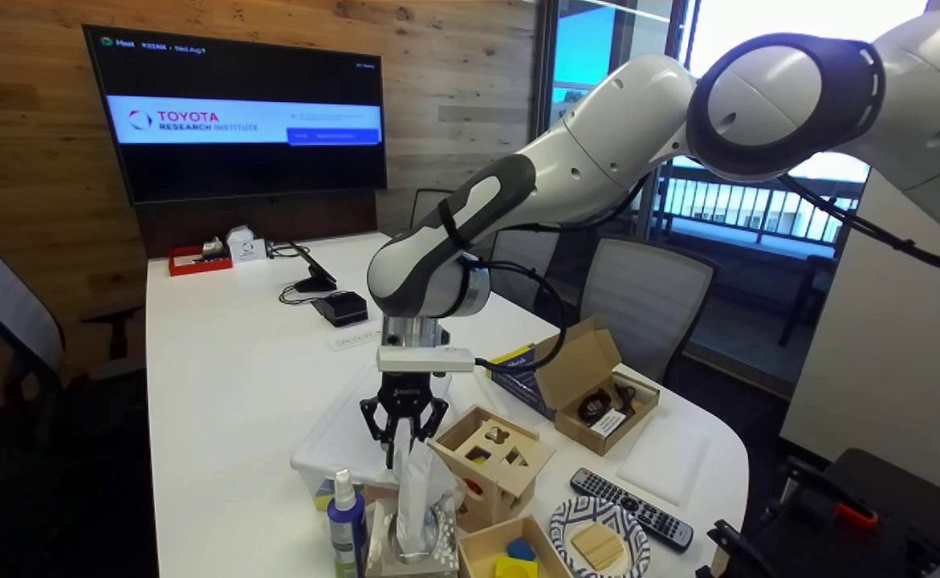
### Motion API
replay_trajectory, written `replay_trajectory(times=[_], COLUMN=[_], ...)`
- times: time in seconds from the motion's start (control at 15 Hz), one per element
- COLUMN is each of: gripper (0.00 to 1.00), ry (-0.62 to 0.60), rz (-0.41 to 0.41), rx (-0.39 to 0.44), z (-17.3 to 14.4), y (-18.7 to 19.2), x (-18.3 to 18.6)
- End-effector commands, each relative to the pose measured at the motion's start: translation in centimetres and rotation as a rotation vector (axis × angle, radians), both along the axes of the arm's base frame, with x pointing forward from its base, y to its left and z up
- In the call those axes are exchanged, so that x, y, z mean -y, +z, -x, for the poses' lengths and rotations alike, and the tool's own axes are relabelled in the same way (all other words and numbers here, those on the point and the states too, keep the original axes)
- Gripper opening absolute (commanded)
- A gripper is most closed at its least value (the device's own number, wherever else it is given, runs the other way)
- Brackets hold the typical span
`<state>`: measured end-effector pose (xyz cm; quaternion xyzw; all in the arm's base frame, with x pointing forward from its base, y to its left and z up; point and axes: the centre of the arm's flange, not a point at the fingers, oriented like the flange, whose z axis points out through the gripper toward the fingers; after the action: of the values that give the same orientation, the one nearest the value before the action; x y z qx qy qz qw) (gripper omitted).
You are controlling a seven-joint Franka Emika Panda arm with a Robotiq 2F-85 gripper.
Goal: Use the napkin to wipe the shape sorter
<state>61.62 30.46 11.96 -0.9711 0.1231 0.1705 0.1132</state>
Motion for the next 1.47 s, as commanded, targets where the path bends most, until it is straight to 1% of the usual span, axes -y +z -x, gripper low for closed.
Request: replay_trajectory(times=[0.0,0.27,0.33,0.4,0.53,0.6,0.8,0.93,1.0,1.13,1.4], gripper=[0.65,0.95,1.0,1.0,1.0,1.0,1.0,1.0,1.0,1.0,1.0], ry=[0.008,0.036,0.03,0.033,0.001,-0.034,-0.13,-0.189,-0.214,-0.229,-0.257], rz=[0.048,0.057,0.066,0.07,0.109,0.159,0.268,0.319,0.334,0.337,0.324], rx=[0.027,0.073,0.087,0.103,0.144,0.16,0.184,0.195,0.204,0.229,0.247], z=[-1.1,-1.8,-2.0,-2.2,-2.4,-2.6,-2.9,-2.5,-2.3,-1.3,0.5], y=[1.8,3.3,3.8,4.2,5.3,5.8,7.5,8.8,9.4,10.5,12.0], x=[-0.3,0.0,0.2,0.3,1.0,1.5,2.9,3.4,3.6,3.9,4.6])
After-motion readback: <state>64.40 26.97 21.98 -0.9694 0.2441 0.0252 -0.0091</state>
